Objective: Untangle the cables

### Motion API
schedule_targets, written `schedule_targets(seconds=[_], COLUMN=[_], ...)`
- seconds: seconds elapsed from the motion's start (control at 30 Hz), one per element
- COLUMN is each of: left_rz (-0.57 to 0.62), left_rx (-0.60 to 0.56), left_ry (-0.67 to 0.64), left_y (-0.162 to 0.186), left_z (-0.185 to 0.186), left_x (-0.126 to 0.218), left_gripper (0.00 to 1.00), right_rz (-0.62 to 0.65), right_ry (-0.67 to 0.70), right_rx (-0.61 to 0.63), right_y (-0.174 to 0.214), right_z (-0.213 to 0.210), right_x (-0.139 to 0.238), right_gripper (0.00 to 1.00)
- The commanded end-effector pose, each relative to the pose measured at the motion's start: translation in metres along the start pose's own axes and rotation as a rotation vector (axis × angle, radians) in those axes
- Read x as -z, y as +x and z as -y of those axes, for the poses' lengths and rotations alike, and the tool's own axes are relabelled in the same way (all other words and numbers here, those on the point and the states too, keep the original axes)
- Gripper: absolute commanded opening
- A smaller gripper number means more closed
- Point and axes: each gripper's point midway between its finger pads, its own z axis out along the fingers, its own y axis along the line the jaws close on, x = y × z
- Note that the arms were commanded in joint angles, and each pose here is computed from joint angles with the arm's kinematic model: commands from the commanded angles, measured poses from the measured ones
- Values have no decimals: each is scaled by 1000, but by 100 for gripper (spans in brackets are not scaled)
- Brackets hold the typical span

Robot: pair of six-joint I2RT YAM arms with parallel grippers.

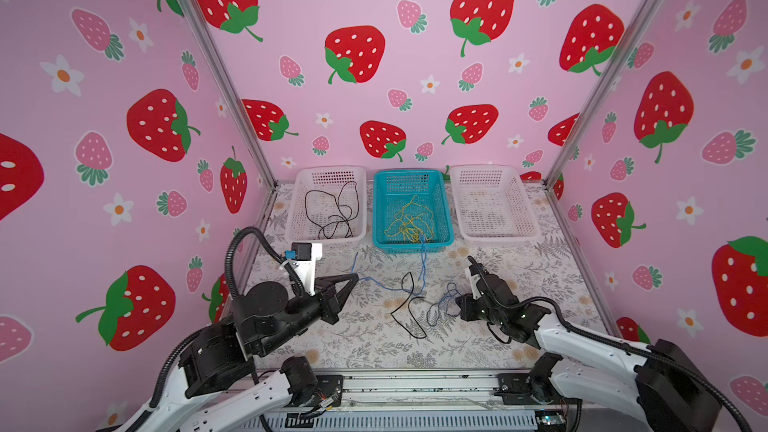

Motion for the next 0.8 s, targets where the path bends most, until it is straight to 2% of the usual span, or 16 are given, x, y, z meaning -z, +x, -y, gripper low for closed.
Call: schedule_targets(seconds=[0.0,0.23,0.27,0.4,0.47,0.57,0.77], left_rz=[78,13,1,-31,-44,-64,-90], left_rx=[20,22,22,26,32,30,28], left_ry=[-18,-51,-56,-76,-82,-95,-99], left_y=[-21,-4,-1,10,15,21,30], left_z=[1,-7,-8,-13,-15,-18,-19], left_x=[15,0,-3,-16,-23,-34,-52], left_gripper=[0,0,0,0,0,0,0], right_rz=[3,75,89,170,234,292,351], right_ry=[60,7,5,-42,-89,-177,-503], right_rx=[-33,7,16,49,69,109,220], right_y=[4,-15,-20,-42,-56,-68,-69], right_z=[14,1,-1,-15,-26,-45,-100], right_x=[-4,8,12,35,52,72,111], right_gripper=[0,0,6,41,51,59,64])
